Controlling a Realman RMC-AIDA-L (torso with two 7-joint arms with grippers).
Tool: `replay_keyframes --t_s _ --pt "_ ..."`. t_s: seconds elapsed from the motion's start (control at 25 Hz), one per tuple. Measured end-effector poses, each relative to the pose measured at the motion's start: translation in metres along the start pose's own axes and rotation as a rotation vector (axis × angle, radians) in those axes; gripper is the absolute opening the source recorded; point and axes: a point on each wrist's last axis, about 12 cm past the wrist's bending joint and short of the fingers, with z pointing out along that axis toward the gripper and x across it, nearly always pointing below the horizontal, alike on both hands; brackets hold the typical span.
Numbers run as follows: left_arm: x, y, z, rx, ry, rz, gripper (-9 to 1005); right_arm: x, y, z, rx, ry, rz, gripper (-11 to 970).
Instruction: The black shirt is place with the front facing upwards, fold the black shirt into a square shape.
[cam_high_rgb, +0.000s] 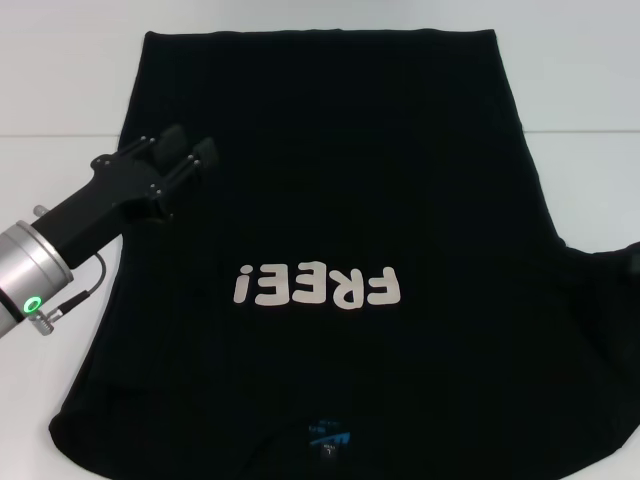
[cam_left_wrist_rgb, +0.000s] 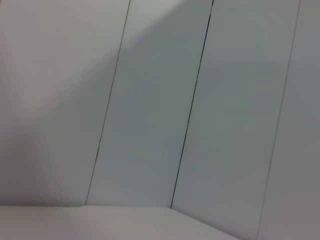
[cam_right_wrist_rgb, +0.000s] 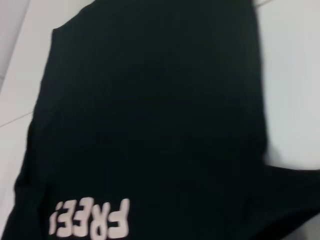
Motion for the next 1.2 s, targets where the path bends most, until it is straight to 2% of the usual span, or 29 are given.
replay_keyframes --t_s 0.04,0.36,0.68,1.2 --pt "0.0 0.0 0.0 0.0 0.0 -0.001 480 0.0 0.0 0.0 0.0 0.0 0.0 25" --pt "0.003 -0.001 -0.002 -0.003 0.003 -0.008 480 -0.009 0.031 0.033 -0.029 0.079 -0.093 33" --pt "0.006 -0.002 -0.006 -0.008 0.005 -0.017 481 -0.013 0.054 0.057 -0.045 0.14 -0.156 52" --pt "0.008 -0.003 -0.007 -0.009 0.007 -0.028 481 -0.014 0.065 0.078 -0.039 0.165 -0.183 83"
